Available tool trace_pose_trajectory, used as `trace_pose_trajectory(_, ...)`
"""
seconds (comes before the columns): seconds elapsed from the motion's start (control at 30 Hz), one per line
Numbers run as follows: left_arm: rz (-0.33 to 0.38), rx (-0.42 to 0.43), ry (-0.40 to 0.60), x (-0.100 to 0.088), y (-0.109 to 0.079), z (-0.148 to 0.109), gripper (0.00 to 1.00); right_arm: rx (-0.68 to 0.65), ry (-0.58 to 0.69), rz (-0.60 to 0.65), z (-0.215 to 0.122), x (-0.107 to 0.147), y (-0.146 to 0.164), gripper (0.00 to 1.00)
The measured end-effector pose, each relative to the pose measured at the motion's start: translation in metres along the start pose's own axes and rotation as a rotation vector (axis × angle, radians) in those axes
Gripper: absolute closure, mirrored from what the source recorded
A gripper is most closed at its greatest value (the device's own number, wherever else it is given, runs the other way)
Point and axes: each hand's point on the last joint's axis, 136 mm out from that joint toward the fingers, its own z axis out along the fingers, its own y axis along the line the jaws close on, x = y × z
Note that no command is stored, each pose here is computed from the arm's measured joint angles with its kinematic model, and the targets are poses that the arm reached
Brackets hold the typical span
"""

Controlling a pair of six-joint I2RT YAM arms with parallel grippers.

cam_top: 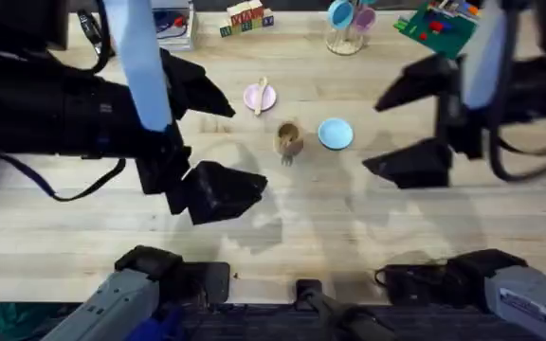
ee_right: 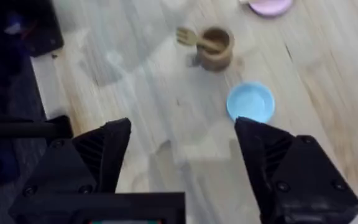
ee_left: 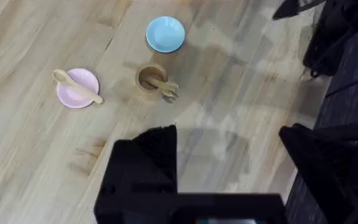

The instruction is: Pick up a utensil and set it on the pink plate, then put the other utensil in the container.

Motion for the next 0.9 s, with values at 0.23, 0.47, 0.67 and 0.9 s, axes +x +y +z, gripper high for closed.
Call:
trace_pose_trajectory(0.23, 0.0, 0.0, 0.0, 0.0, 0.0, 0.0, 0.006, 0.211, 0.038, 0.161, -0.042, 0.018, 0.017, 0.006)
trace_pose_trajectory(0.47, 0.0, 0.0, 0.0, 0.0, 0.0, 0.0, 0.005, 0.301, 0.122, 0.335, -0.063, 0.053, 0.041, 0.005)
trace_pose_trajectory(0.67, 0.0, 0.0, 0.0, 0.0, 0.0, 0.0, 0.006, 0.322, 0.166, 0.392, -0.065, 0.064, 0.042, 0.006)
trace_pose_trajectory(0.9, 0.0, 0.0, 0.0, 0.0, 0.0, 0.0, 0.005, 0.333, 0.17, 0.399, -0.066, 0.064, 0.041, 0.005)
